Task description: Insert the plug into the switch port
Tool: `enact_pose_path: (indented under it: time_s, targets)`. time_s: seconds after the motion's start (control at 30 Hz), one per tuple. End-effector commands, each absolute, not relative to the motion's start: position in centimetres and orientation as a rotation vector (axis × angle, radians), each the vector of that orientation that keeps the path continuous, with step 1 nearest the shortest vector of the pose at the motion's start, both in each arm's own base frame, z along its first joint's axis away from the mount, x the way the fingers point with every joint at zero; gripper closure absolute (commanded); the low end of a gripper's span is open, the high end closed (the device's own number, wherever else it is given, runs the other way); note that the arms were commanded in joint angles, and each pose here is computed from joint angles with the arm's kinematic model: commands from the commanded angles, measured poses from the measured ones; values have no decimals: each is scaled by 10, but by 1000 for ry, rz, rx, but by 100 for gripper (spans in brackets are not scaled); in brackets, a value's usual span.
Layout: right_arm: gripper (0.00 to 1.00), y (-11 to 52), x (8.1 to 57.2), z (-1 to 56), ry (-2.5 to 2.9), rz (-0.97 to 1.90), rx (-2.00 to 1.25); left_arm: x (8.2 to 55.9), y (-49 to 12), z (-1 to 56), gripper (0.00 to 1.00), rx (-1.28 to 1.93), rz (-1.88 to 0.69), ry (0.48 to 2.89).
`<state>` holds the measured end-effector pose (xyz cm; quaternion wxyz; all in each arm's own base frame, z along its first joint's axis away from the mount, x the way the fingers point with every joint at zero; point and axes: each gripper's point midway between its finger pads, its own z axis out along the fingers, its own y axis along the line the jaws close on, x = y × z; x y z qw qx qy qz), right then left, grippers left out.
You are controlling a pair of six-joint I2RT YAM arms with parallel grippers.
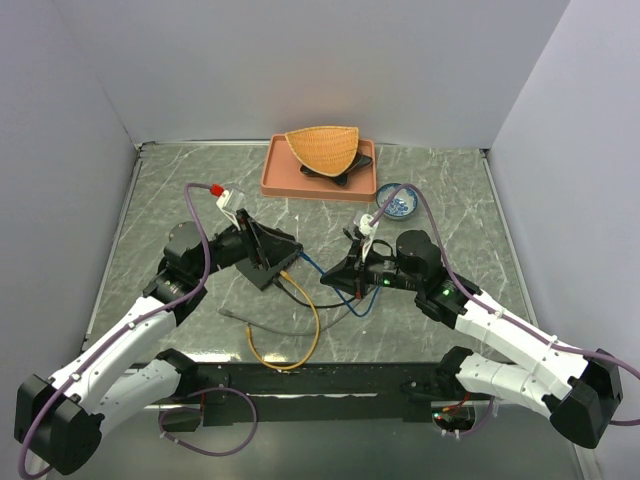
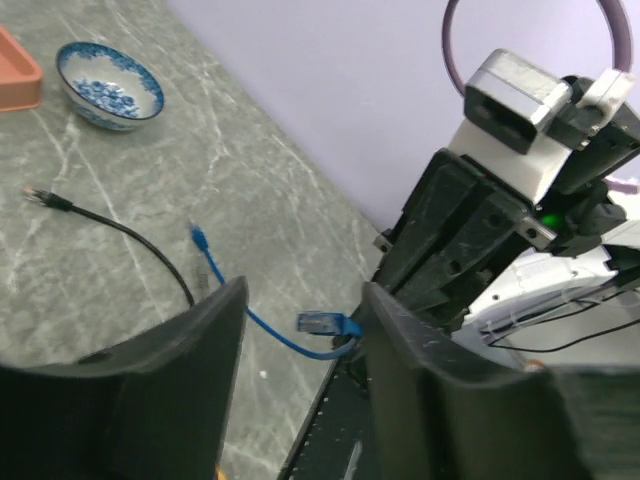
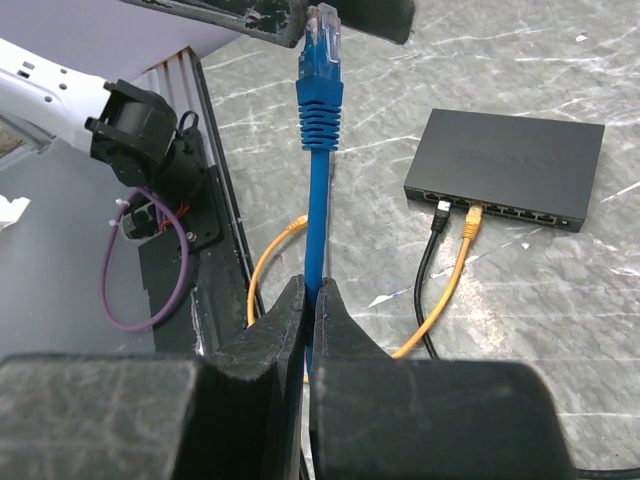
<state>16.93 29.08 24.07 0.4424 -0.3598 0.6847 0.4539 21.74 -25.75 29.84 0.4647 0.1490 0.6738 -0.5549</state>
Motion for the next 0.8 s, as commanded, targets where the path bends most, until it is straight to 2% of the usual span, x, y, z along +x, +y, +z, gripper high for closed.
enact_pose_path:
  time_s: [0.0, 0.1, 0.27, 0.53, 0.63, 0.77]
  targets:
    - [98, 292, 173, 264, 1613, 1124, -876, 221, -255, 323, 38, 372, -1332, 1584]
    - [98, 291, 172, 265, 1609, 1126, -874, 221, -255, 321, 38, 369, -1334, 1588]
    - [98, 288, 178, 263, 1623, 1090, -844, 219, -256, 322, 47, 379, -1349, 1582]
    - [98, 290, 181, 268, 1611, 1091, -838, 218, -260, 320, 54, 400, -1370, 1592]
    - [97, 293, 180, 268, 1611, 1104, -846, 218, -261, 320, 60, 398, -1380, 1585]
    - [97, 294, 181, 268, 1614, 1106, -844, 218, -261, 321, 77, 397, -1380, 1586]
